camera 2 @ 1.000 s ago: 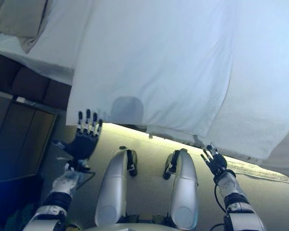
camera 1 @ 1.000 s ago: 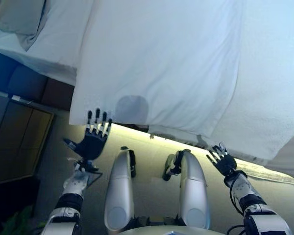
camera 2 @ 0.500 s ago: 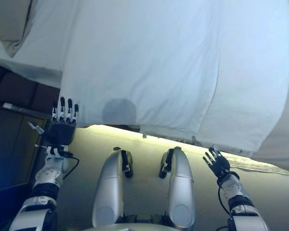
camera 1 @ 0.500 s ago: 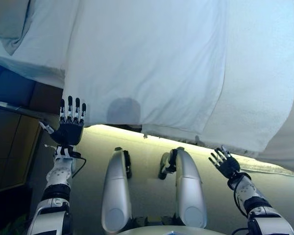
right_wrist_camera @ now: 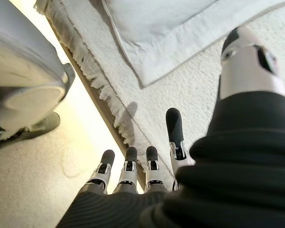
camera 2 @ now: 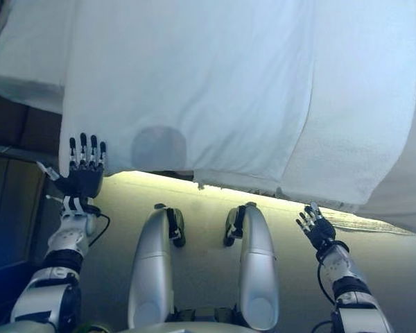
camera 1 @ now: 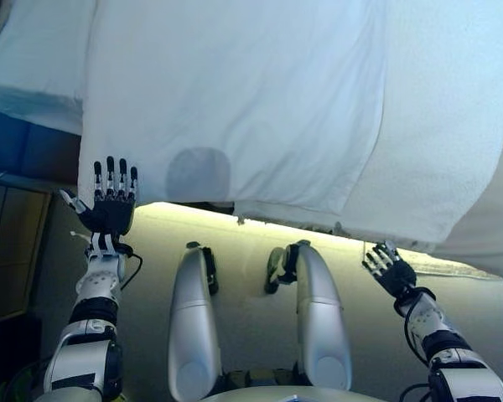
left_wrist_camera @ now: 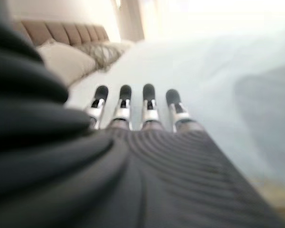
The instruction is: Make the bed neatly
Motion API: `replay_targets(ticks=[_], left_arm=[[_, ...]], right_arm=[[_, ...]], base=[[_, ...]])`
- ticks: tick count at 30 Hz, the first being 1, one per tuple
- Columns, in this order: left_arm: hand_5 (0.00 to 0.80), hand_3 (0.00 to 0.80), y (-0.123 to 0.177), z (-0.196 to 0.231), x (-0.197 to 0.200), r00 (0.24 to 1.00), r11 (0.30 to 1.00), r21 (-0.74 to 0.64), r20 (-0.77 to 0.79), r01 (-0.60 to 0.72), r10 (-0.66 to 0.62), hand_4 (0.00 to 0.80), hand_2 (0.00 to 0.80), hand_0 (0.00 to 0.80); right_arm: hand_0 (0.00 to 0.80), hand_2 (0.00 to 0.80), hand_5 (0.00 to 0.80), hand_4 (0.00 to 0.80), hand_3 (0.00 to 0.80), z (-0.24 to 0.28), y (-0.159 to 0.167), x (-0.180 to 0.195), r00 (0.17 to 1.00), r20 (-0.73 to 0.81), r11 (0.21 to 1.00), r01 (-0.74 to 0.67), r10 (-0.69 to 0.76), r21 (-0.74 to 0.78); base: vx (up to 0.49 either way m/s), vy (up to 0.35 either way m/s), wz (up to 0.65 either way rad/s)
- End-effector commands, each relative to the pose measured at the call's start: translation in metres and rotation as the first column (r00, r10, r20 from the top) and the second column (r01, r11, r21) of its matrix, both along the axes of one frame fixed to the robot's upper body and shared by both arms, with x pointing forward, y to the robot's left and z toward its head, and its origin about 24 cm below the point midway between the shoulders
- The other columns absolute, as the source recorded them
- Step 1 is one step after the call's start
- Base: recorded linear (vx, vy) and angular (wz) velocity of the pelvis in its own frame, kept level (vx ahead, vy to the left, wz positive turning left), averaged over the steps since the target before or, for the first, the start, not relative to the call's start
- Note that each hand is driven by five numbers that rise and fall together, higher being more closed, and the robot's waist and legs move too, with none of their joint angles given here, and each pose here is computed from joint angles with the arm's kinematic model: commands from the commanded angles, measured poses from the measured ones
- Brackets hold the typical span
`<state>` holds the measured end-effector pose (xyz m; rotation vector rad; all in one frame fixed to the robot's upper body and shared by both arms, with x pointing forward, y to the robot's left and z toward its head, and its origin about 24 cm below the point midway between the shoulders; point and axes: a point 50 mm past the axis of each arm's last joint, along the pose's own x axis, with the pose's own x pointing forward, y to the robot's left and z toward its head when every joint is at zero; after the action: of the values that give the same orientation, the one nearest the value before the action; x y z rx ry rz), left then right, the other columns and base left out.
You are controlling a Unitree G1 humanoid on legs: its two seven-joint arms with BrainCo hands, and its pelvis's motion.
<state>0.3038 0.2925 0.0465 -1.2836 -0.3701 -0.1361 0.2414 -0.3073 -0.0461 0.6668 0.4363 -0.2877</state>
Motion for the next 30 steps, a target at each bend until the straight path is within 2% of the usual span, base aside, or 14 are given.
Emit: replay_targets(ticks=[1,9,14,19,30], left_arm=[[0.000,0.000,0.014,0.003,0.002,0.997,1.000,0.019,-0.072,-0.022,0.023,0.000,0.000,0.000],[0.000,0.000,0.024,0.001,0.009,0.972,0.997,-0.031,-0.225,-0.070,0.062,0.000,0.000,0.000],[0.000,0.000,0.030,-0.005,0.010,0.929,0.994,-0.021,-0.358,-0.105,0.091,0.000,0.000,0.000],[0.000,0.000,0.044,-0.006,0.006,0.899,0.985,-0.058,-0.421,-0.161,0.122,0.000,0.000,0.000],[0.000,0.000,0.071,-0.015,-0.012,0.780,0.943,-0.113,-0.597,-0.313,0.187,0.000,0.000,0.000]], right_arm=[[0.000,0.000,0.000,0.000,0.000,0.009,-0.018,-0.003,0.998,0.031,0.998,0.051,-0.051,-0.027],[0.000,0.000,0.000,0.000,0.000,0.021,-0.027,0.004,0.997,0.065,0.997,0.052,-0.048,-0.064],[0.000,0.000,0.000,0.000,0.000,0.030,-0.028,0.013,0.996,0.084,0.996,0.042,-0.035,-0.079],[0.000,0.000,0.000,0.000,0.000,0.037,-0.033,0.017,0.996,0.086,0.996,0.018,-0.010,-0.093],[0.000,0.000,0.000,0.000,0.000,0.048,-0.042,0.021,0.994,0.106,0.993,0.013,0.000,-0.117]], base=[[0.000,0.000,0.00],[0.010,0.015,-0.08],[0.000,0.000,0.00],[0.000,0.005,-0.03],[0.000,0.000,0.00]])
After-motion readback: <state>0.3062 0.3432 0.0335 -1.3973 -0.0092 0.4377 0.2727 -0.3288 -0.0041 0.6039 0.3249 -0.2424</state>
